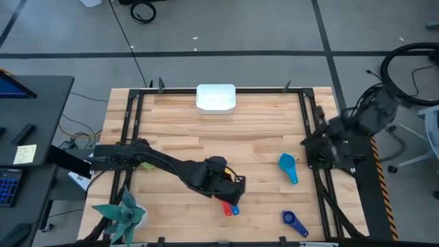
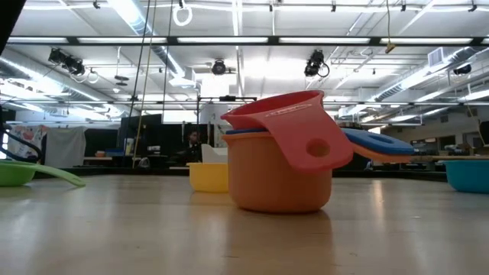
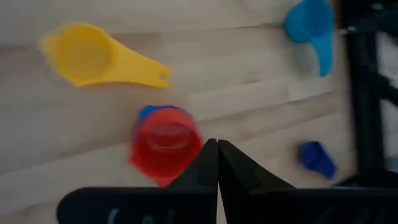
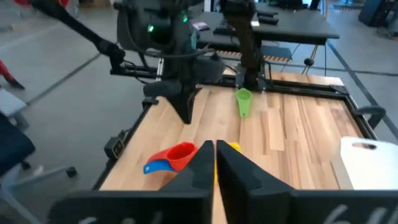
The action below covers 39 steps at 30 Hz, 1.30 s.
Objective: Nest measuring cups in basket
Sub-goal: Stack the red measuring cup on top of the blue measuring cup
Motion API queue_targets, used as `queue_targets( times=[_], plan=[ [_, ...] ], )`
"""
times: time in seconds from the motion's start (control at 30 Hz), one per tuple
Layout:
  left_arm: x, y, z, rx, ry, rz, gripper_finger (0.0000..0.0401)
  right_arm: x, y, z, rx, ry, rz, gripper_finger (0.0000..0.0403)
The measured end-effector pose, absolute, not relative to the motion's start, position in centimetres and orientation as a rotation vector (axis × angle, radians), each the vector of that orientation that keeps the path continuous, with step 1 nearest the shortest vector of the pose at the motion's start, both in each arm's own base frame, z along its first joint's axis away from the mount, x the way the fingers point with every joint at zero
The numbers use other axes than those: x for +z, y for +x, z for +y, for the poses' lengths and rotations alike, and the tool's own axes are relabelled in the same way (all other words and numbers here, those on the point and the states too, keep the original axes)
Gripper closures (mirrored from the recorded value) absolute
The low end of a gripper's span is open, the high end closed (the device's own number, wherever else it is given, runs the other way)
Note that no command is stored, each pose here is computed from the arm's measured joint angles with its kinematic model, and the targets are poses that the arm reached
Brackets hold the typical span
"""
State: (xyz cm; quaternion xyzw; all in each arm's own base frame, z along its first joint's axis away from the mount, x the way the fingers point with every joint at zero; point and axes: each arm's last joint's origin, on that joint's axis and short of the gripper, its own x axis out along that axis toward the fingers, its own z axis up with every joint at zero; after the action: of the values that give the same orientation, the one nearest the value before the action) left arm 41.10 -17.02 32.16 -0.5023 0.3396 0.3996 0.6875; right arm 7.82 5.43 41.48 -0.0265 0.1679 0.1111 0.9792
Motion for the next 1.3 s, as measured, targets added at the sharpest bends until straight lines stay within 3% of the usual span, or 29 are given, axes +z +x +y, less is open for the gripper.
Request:
queue_targets(
  times=[0.4, 0.57, 0.9, 1.3],
  plan=[
    [32.8, 38.1, -18.6, 0.919, -1.026, 0.911, 0.0396, 36.4, 19.6, 10.3, 0.071, -0.028, 0.406, 0.0399],
    [31.3, 37.3, -20.4, 0.959, -1.021, 0.947, 0.0396, 33.6, 24.2, 11.3, 0.12, -0.036, 0.478, 0.04],
    [31.1, 33.8, -24.9, 1.039, -1.099, 0.844, 0.0396, 27.8, 29.7, 13.9, 0.352, -0.077, 0.593, 0.0401],
    [31.1, 32.2, -26.9, 1.018, -1.116, 0.842, 0.0396, 21.8, 33.5, 15.3, 0.436, -0.145, 0.659, 0.0402]
  ],
)
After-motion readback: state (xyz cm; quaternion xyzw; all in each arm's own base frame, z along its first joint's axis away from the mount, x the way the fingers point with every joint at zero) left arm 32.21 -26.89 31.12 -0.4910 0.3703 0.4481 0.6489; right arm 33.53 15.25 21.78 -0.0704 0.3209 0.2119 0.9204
